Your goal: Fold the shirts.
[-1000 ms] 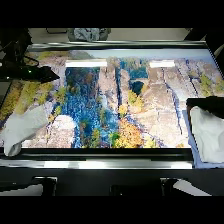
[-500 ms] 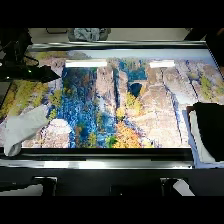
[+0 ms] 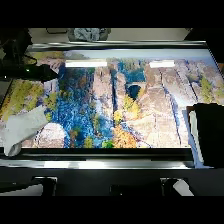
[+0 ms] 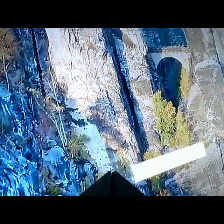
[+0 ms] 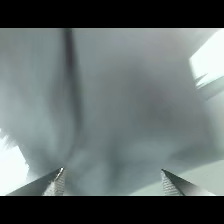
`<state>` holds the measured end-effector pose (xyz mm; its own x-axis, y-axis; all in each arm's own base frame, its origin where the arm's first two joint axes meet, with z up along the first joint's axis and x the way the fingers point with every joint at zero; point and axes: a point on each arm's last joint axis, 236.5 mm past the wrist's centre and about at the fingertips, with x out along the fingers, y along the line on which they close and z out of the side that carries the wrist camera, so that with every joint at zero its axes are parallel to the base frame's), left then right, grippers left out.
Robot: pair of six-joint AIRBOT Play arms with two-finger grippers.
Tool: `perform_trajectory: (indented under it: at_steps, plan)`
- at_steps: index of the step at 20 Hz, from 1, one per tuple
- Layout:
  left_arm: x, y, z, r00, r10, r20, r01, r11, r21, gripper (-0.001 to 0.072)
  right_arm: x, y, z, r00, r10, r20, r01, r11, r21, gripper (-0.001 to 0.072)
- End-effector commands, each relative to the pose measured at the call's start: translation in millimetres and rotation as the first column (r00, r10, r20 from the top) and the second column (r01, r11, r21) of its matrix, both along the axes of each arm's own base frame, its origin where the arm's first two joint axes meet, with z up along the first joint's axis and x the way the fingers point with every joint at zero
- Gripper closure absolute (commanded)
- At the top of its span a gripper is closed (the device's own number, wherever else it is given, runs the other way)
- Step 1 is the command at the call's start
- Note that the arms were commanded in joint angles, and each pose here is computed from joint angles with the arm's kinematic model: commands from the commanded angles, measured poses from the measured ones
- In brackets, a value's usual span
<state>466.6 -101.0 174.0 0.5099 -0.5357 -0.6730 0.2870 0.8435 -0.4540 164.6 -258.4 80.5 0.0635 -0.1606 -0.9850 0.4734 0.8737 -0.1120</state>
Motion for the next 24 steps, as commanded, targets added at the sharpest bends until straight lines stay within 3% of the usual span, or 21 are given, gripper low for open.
perform_trajectory:
  at_steps: [1, 4, 7, 10, 13, 15, 16, 18, 24]
  plan:
    - [-1.5, 1.6, 32.1, 0.997, 0.001, 0.073, -0.002, 1.000, 0.001, 0.0683, 84.6, -64.5, 135.1, 0.914, 0.172, 0.367, 0.002, 0.904, -0.427, 0.0031]
    - [3.3, 21.0, 59.9, 0.988, 0.060, 0.139, -0.071, 0.995, 0.075, 0.0684, 170.8, -30.7, 269.6, 0.698, 0.483, 0.529, 0.025, 0.721, -0.692, 0.0040]
    - [-4.4, 59.7, 41.5, 0.984, 0.158, 0.081, -0.173, 0.953, 0.249, 0.0684, 247.7, 75.7, 259.6, 0.541, 0.673, 0.504, -0.212, 0.689, -0.693, 0.0039]
    - [-29.0, 101.7, -5.9, 0.965, 0.259, -0.046, -0.201, 0.840, 0.504, 0.0684, 283.9, 195.9, 145.7, 0.523, 0.757, 0.392, -0.618, 0.653, -0.437, 0.0037]
    - [-69.1, 85.4, -70.9, 0.953, 0.215, -0.213, -0.062, 0.828, 0.558, 0.0684, 246.9, 281.8, 31.5, 0.528, 0.816, 0.236, -0.843, 0.536, 0.034, 0.0038]
    - [-93.9, 73.6, -112.3, 0.947, 0.182, -0.264, -0.001, 0.825, 0.565, 0.0683, 221.6, 313.1, -6.8, 0.502, 0.847, 0.176, -0.856, 0.458, 0.240, 0.0044]
    - [-99.3, 71.6, -123.6, 0.941, 0.206, -0.269, -0.022, 0.830, 0.557, 0.0672, 218.4, 319.5, -16.9, 0.492, 0.856, 0.159, -0.858, 0.445, 0.258, 0.0044]
    - [-96.5, 71.1, -127.6, 0.936, 0.239, -0.259, -0.062, 0.836, 0.546, 0.0553, 223.6, 329.1, -24.0, 0.496, 0.852, 0.167, -0.858, 0.453, 0.240, 0.0043]
    - [-90.5, 71.5, -125.8, 0.942, 0.240, -0.236, -0.077, 0.837, 0.542, 0.0552, 231.3, 327.9, -24.6, 0.494, 0.853, 0.165, -0.864, 0.461, 0.202, 0.0044]
